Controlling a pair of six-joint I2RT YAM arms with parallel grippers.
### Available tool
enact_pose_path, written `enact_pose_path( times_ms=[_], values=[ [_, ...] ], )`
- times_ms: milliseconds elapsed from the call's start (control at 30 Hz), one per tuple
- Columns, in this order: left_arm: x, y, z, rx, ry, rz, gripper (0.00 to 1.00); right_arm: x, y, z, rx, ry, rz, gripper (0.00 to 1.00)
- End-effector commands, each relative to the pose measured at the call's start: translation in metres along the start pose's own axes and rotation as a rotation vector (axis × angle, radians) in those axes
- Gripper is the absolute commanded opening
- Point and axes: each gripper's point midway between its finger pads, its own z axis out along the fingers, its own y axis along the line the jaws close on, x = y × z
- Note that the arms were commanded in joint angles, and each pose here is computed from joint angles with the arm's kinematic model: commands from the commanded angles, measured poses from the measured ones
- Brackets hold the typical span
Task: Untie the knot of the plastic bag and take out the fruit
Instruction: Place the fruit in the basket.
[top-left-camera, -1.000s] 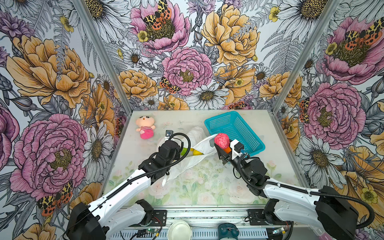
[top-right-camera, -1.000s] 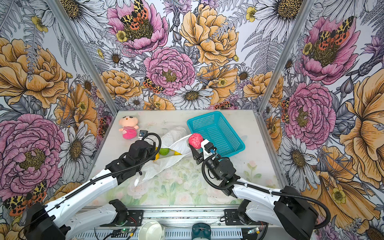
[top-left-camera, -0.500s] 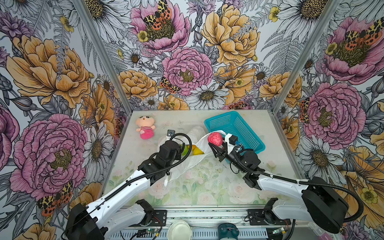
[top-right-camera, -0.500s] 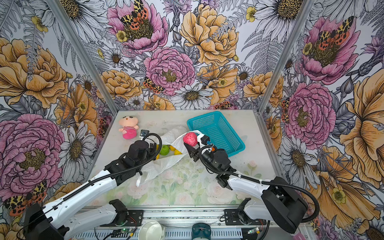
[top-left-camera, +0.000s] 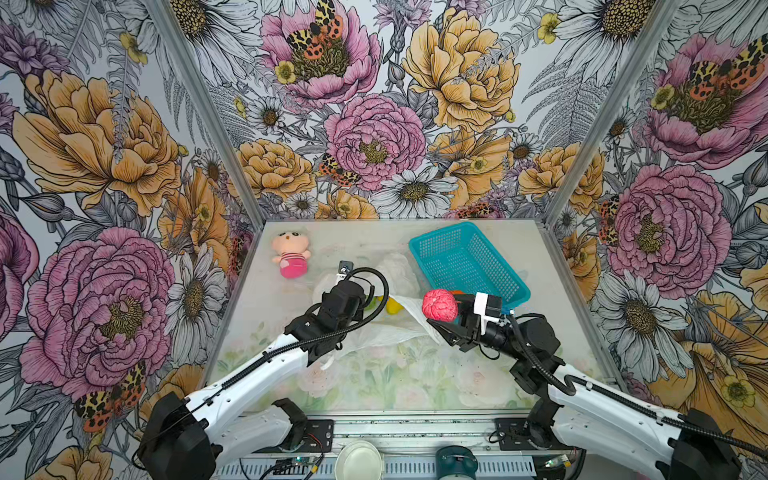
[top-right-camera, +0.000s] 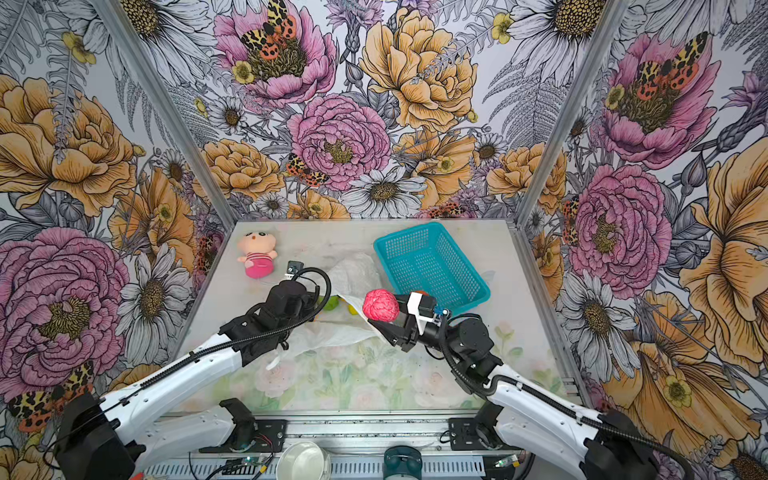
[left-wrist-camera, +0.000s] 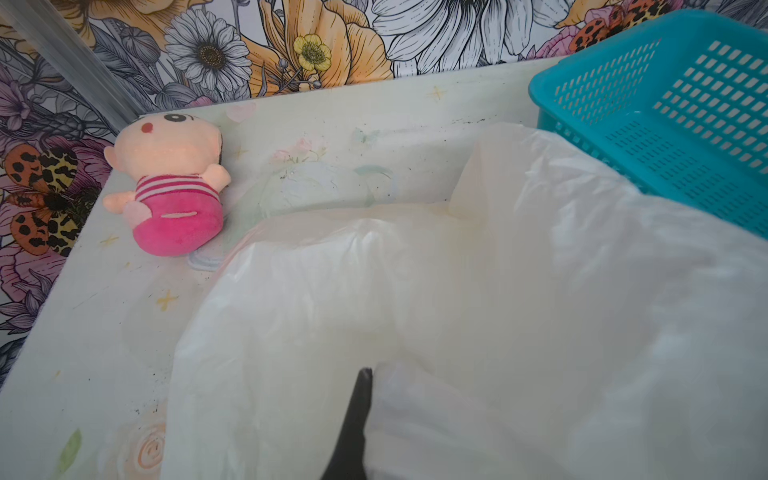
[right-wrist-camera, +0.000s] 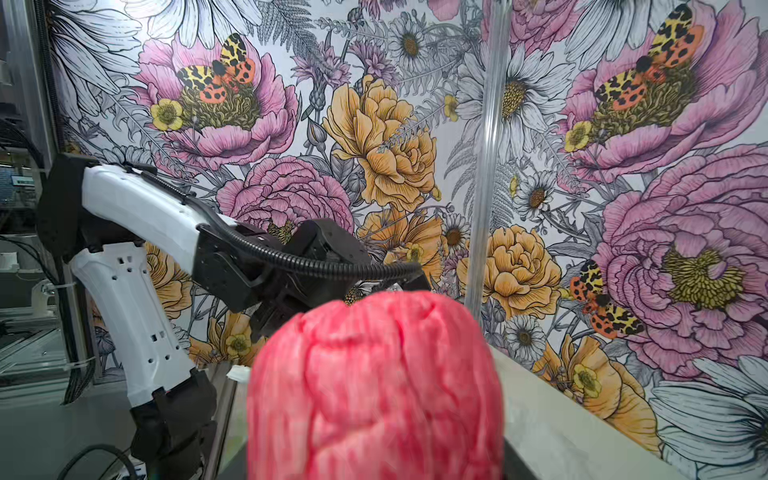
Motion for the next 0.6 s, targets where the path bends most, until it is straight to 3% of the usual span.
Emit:
enact_pose_path(
  times_ms=[0,133,200,367,567],
  values=[
    [-0.013,0.003,-0.003,-0.016,-0.021,-0.005,0.0,-0.01,-0.044,-0.027,0.304,-0.015,-0.026,0.22],
    [-0.014,0.005,-0.006,-0.016,-0.031,-0.014,0.0,-0.012,-0.106,-0.073,0.727,0.011,-0.029,0.19],
    [-0.015,0.005,-0.007,-0.016,-0.035,-0.016,0.0,-0.007,-0.128,-0.089,0.871,0.042,-0.017,0.2],
    [-0.021,0.007,-0.01,-0.011,-0.048,-0.047,0.0,0.029,-0.175,-0.081,0.964,0.181,0.078,0.23],
    [-0.043,0.008,-0.02,0.032,-0.081,-0.13,0.0,0.115,-0.246,-0.074,1.042,0.428,0.306,0.18]
  ],
)
